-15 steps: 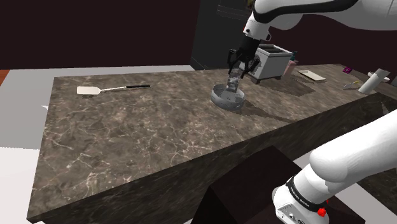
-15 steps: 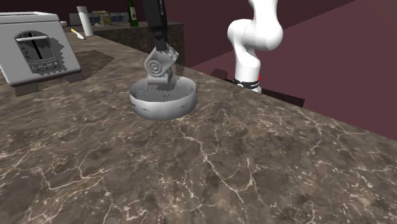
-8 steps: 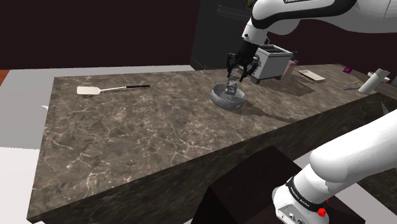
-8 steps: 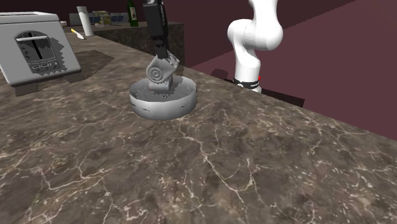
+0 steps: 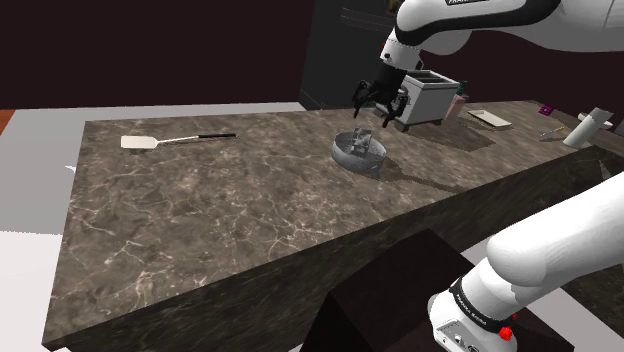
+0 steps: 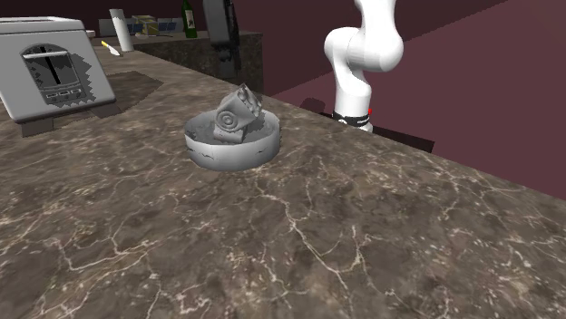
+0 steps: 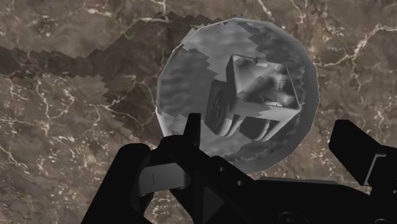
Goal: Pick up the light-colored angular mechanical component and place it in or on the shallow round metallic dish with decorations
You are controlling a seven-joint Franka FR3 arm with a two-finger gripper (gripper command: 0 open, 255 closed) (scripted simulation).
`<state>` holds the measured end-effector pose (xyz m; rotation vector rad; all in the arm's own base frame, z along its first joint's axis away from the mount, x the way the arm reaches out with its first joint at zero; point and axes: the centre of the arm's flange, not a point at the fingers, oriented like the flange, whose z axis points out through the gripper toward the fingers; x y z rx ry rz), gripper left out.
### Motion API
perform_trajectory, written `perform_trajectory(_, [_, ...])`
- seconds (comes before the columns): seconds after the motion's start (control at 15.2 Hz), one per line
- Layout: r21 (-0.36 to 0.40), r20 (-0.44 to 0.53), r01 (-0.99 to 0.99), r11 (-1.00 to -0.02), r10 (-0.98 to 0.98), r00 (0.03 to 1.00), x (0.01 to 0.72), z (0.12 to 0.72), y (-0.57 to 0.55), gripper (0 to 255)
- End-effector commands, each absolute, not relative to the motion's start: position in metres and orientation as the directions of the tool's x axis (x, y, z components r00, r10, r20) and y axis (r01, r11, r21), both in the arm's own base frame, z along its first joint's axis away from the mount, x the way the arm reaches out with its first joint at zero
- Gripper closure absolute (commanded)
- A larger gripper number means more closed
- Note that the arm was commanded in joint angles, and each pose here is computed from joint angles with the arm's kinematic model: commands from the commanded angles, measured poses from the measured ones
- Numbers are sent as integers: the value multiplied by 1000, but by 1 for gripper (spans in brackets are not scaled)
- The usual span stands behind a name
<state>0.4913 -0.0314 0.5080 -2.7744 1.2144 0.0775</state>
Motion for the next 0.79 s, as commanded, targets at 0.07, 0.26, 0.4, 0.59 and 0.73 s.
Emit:
perform_trajectory(0.07, [-82, -92, -735, -673, -729, 678, 491, 521, -33, 0])
perform_trajectory(0.26, [-82, -92, -735, -673, -729, 678, 491, 558, -38, 0])
perform_trajectory(0.4, [-82, -92, -735, -673, -729, 678, 491, 558, -38, 0])
perform_trajectory(0.59, [-82, -92, -735, -673, -729, 678, 491, 558, -38, 0])
perform_trajectory(0.73, [-82, -92, -735, -673, -729, 678, 491, 558, -38, 0])
